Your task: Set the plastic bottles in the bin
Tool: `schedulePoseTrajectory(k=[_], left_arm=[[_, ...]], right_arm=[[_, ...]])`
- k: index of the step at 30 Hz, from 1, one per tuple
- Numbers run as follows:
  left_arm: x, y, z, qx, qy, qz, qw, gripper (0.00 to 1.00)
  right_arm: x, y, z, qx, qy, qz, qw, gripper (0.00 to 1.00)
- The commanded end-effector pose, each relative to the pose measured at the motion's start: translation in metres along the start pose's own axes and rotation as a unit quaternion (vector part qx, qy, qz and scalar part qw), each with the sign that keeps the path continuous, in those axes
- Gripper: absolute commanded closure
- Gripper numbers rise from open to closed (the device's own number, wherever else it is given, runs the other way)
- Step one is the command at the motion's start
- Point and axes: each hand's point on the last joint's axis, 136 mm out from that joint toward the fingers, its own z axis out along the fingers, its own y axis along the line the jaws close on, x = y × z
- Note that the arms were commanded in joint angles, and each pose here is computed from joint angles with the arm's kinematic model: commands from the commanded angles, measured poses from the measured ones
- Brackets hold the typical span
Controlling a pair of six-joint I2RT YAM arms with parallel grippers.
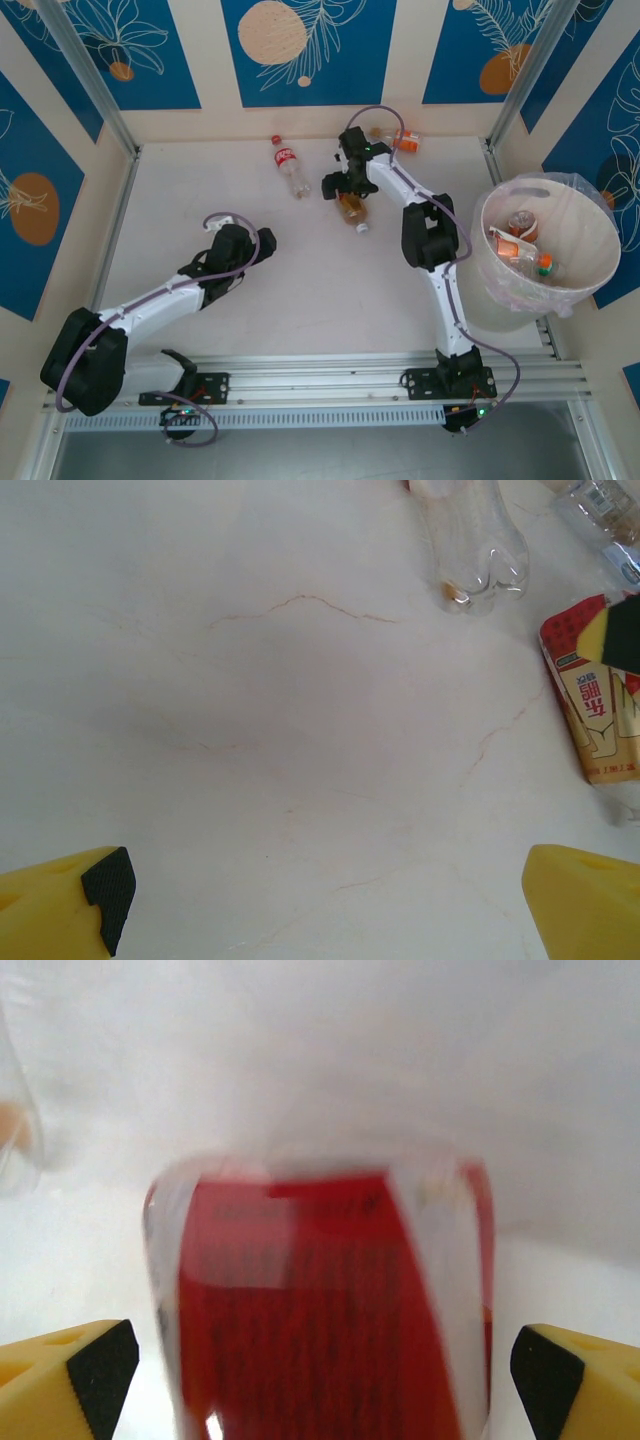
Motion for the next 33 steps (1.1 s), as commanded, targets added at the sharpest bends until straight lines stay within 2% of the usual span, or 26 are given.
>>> schedulePoseTrajectory(k=[1, 9, 14, 19, 24, 33], left_arm=[[-0.007, 0.001, -0.002, 0.002, -0.009, -0.015, 1.0, 0.0], [-0.006, 0.002, -0.002, 0.001, -0.006, -0.015, 1.0, 0.0], [-0.005, 0.004, -0.001, -0.002, -0.006, -0.015, 1.0, 0.0], [-0.004, 0.002, 0.0, 0.001, -0.002, -0.016, 1.0, 0.0], [-0.002, -0.003, 0.003, 0.012, 0.005, -0.012, 1.0, 0.0], [0.007, -0.022, 0.015, 0.047, 0.037, -0.003, 0.998, 0.0]], right_arm=[[0.005, -0.002, 0.012, 0.014, 0.027, -0.022, 0.999, 0.02], [-0.016, 0.002, 0.02, 0.02, -0.005, -0.027, 0.999, 0.06], [-0.022, -0.006, 0.001, 0.046, -0.017, -0.024, 0.999, 0.25], [-0.034, 0.001, -0.043, 0.036, -0.062, -0.031, 0.997, 0.35], [-0.042, 0.013, -0.104, 0.024, -0.126, -0.04, 0.991, 0.39], [-0.023, 0.031, -0.207, -0.009, -0.229, -0.059, 0.972, 0.44]])
